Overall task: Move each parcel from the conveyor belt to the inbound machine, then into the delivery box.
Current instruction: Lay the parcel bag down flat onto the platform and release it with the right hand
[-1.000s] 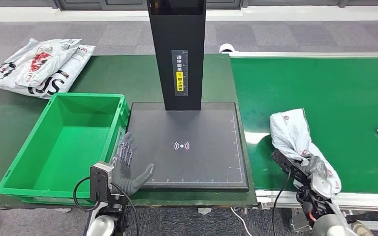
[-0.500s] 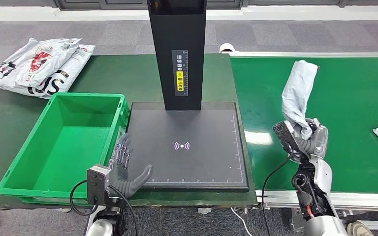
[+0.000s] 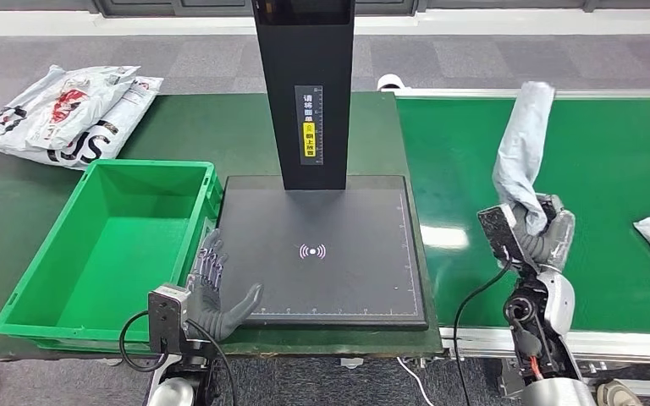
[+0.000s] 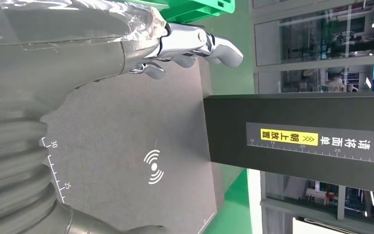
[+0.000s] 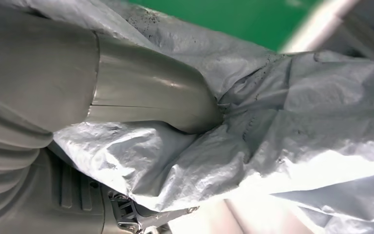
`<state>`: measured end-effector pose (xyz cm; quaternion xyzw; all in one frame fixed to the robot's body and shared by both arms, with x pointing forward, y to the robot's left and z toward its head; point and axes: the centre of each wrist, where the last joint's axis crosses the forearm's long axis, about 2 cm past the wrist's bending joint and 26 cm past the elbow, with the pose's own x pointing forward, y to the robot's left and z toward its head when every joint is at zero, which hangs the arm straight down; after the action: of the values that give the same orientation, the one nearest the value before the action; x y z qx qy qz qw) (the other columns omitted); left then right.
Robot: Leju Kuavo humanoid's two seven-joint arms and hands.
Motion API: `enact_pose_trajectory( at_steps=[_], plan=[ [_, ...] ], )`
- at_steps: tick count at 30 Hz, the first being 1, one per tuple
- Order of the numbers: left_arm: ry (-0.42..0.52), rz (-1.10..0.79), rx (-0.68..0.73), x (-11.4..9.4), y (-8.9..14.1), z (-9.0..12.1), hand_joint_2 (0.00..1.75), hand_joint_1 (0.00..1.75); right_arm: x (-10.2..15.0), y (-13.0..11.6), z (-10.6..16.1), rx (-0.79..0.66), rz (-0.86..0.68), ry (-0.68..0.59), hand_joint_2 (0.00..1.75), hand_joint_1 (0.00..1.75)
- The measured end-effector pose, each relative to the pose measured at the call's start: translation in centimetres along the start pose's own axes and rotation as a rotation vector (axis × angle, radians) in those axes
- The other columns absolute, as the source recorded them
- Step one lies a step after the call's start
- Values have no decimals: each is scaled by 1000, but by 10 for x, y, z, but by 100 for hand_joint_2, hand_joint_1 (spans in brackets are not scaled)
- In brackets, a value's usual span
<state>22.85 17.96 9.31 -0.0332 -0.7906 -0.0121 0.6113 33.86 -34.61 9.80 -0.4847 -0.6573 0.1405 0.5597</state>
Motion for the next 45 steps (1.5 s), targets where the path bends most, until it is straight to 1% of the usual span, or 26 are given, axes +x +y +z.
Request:
enact_pose_trajectory(
  at_steps=[4,7,10,14,16,19,24,31,36,39,45],
  plan=[
    [-3,0,0,-1,-2,-1,175,0,31,-13,-9,-60,-83,-117,175,175],
    [-11,-1,-2,-1,-2,-3,175,0,58,-14,-9,-30,-118,-217,175,175],
    [-33,0,7,-1,-1,-7,175,0,86,-2,-2,60,-121,-342,175,175],
    [-68,1,36,0,1,-15,175,0,130,23,16,154,-125,-508,175,175],
    [-79,-1,43,2,3,-19,175,0,147,32,23,189,-135,-557,175,175],
    [-89,-9,50,3,7,-25,175,0,165,40,29,223,-150,-598,175,175],
    [-95,-15,60,3,10,-30,175,0,176,47,36,305,-123,-610,175,175],
    [-106,-19,69,5,14,-35,175,0,183,69,52,548,20,-636,175,175],
    [-108,-22,70,5,16,-36,175,0,183,80,61,631,78,-646,175,175],
    [-106,-25,70,6,17,-37,175,0,183,86,62,721,161,-638,175,175],
    [-101,-38,83,7,22,-39,175,0,177,103,69,872,399,-624,175,175]
  ],
)
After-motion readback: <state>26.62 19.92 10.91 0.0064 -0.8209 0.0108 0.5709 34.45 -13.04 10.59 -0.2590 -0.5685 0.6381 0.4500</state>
